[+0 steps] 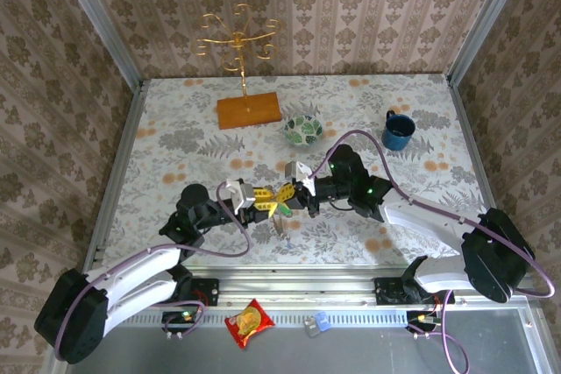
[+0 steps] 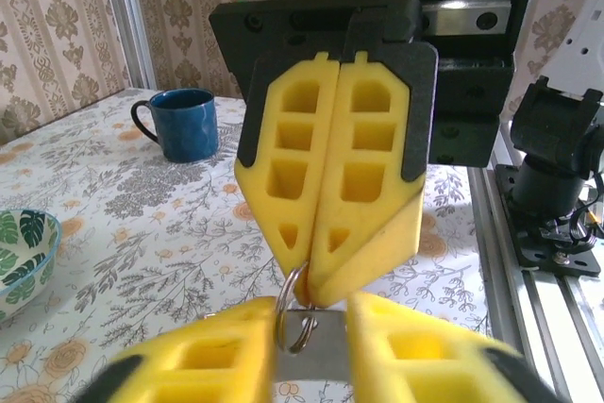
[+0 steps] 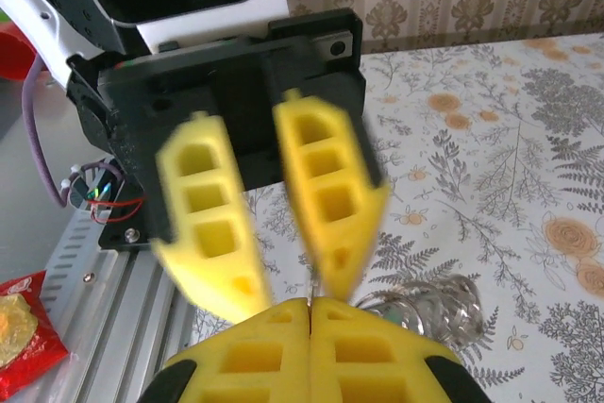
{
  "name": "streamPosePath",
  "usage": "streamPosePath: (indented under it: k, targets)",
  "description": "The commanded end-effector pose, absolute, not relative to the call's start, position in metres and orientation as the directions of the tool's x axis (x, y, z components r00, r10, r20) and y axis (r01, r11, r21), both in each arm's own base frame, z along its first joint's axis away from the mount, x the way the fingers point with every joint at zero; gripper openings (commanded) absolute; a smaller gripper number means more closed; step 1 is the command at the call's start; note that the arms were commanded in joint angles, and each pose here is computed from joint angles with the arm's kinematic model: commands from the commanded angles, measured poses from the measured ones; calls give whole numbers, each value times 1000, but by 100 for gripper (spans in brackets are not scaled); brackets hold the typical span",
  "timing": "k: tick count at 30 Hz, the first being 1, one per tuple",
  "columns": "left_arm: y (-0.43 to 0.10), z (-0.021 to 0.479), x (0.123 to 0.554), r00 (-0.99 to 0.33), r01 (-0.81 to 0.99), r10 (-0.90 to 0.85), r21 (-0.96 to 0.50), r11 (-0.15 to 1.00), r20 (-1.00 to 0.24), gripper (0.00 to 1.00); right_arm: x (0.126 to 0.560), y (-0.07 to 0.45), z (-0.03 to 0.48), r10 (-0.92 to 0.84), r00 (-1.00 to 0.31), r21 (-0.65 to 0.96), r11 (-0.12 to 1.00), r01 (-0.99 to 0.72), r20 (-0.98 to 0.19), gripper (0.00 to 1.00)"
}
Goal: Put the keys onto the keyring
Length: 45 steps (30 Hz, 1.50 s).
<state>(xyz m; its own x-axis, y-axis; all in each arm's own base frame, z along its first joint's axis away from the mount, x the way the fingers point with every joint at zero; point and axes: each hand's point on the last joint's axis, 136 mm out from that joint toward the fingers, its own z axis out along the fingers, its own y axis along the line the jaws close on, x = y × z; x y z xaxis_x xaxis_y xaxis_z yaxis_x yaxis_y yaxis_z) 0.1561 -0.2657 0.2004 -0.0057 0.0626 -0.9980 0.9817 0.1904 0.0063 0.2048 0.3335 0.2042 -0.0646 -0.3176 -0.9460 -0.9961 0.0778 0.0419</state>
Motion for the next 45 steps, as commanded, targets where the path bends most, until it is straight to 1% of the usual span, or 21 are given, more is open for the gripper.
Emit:
streamPosePath:
  k: [1, 4, 5, 8, 13, 17, 18, 22, 26, 31, 33, 36, 39, 41, 42, 43, 44, 45]
  targets:
    - [-265, 215, 160, 50, 973, 65, 64, 222, -997, 38, 199, 334, 212, -355, -11, -3, 40, -999, -935, 0]
    - [-263, 210, 163, 49, 968, 134, 80, 238, -990, 40, 199, 332, 211, -397, 12, -29, 36, -999, -918, 0]
    - [-262, 207, 165, 47, 965, 162, 87, 248, -986, 38, 198, 331, 211, -411, 20, -36, 31, -999, -911, 0]
    - [-262, 202, 163, 47, 969, 216, 97, 226, -975, 32, 198, 333, 213, -433, 41, -54, 17, -998, -901, 0]
    - [-262, 194, 159, 46, 976, 278, 102, 191, -960, 31, 198, 336, 215, -458, 69, -82, 8, -997, -887, 0]
    - [-263, 193, 160, 53, 976, 288, 110, 186, -956, 31, 196, 338, 216, -467, 87, -96, -4, -995, -880, 0]
    - [-264, 193, 155, 53, 982, 282, 101, 160, -958, 30, 195, 339, 215, -471, 89, -96, -8, -995, -878, 0]
    - [-266, 194, 152, 58, 986, 280, 99, 134, -958, 25, 195, 342, 215, -471, 101, -107, -13, -994, -876, 0]
    - [-268, 193, 150, 58, 989, 281, 93, 114, -958, 21, 195, 344, 215, -470, 104, -110, -14, -994, -877, 0]
    - [-270, 198, 152, 71, 988, 261, 104, 116, -963, 20, 193, 347, 213, -472, 99, -101, -21, -995, -876, 0]
    - [-271, 202, 152, 82, 987, 244, 113, 112, -966, 16, 192, 348, 212, -471, 96, -96, -23, -995, -877, 0]
    - [-272, 205, 152, 99, 986, 225, 126, 112, -969, 0, 192, 348, 209, -472, 84, -85, -19, -996, -877, 0]
    - [-270, 204, 152, 100, 984, 227, 130, 122, -969, 0, 193, 347, 208, -469, 71, -79, -2, -997, -880, 0]
    - [-268, 201, 155, 94, 981, 244, 132, 144, -965, 0, 198, 343, 213, -445, 46, -69, 38, -997, -895, 0]
    - [-266, 200, 156, 90, 979, 255, 133, 157, -963, 0, 204, 338, 215, -431, 17, -54, 73, -996, -902, 9]
    - [-264, 199, 157, 86, 976, 267, 135, 170, -960, 0, 209, 333, 216, -416, -8, -42, 110, -993, -910, 25]
    - [-263, 199, 156, 86, 976, 271, 136, 171, -959, 0, 212, 327, 215, -408, -26, -33, 139, -990, -913, 32]
    - [-260, 197, 160, 83, 970, 289, 144, 198, -954, 0, 216, 321, 212, -407, -41, -32, 170, -985, -912, 36]
